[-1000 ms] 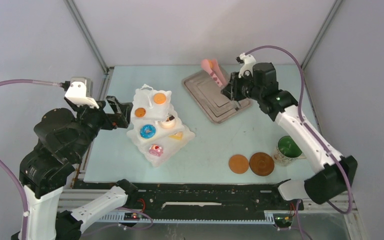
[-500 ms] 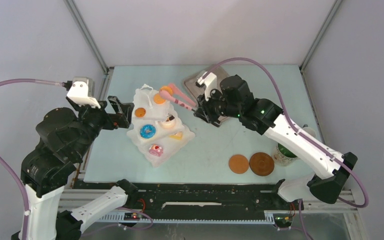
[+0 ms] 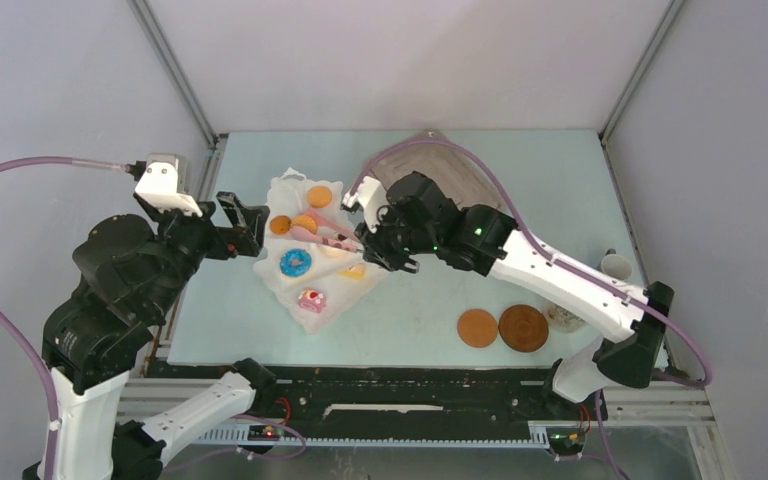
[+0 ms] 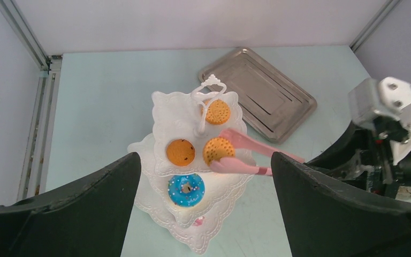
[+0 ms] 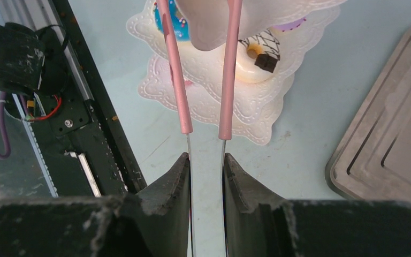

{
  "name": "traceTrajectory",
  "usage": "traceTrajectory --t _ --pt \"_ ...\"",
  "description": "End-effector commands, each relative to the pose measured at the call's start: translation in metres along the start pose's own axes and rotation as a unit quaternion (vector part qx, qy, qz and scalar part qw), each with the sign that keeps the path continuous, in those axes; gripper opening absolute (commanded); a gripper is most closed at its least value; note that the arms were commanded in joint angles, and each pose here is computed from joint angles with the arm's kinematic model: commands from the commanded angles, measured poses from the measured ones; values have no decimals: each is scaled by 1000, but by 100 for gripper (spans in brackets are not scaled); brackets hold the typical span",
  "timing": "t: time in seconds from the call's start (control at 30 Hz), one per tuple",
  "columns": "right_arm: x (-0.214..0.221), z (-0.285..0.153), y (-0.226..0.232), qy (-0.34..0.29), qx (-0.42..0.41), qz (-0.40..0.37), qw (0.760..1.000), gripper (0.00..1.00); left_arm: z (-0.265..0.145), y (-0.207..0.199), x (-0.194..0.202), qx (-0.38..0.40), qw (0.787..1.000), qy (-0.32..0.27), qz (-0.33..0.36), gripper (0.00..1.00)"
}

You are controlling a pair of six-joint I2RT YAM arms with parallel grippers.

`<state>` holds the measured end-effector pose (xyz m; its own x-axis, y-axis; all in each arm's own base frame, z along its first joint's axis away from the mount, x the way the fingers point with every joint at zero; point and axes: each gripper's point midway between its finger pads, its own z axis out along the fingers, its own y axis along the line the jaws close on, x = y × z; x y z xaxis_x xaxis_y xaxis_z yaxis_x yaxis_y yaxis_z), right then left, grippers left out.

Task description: Serve the afternoon tea

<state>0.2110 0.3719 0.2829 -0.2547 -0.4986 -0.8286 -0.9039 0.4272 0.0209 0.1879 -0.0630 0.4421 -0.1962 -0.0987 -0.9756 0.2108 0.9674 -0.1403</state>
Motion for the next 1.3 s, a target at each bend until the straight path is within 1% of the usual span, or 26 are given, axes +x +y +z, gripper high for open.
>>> traceTrajectory --t 0.0,0.2,0.3,0.6,0.77,1.0,1.13,1.2,1.27 --pt "-23 -3 -4 -21 19 -23 999 2 1 -5 -10 10 1000 -13 -1 100" --pt "-20 -3 -6 -17 27 -19 999 5 1 -4 -8 7 1000 -12 0 100" --pt "-18 -2 -6 -14 28 -16 999 9 2 -4 -8 7 1000 -12 1 100" --pt "-25 -6 -5 -26 30 -15 999 31 3 -4 -9 7 1000 -14 3 100" --pt "-35 -13 -6 -40 33 -17 998 38 3 -4 -10 8 1000 -15 4 100" --pt "-41 -19 -6 -49 35 -22 998 41 4 -6 -11 11 1000 -14 2 100" --pt "-45 -29 -9 -63 47 -19 997 39 4 -7 -12 13 1000 -15 2 100" --pt "-46 -40 -18 -82 77 -18 993 36 4 -7 -11 12 1000 -14 2 100" --pt "-45 -53 -34 -109 125 -17 986 35 4 -6 -11 11 1000 -13 2 100"
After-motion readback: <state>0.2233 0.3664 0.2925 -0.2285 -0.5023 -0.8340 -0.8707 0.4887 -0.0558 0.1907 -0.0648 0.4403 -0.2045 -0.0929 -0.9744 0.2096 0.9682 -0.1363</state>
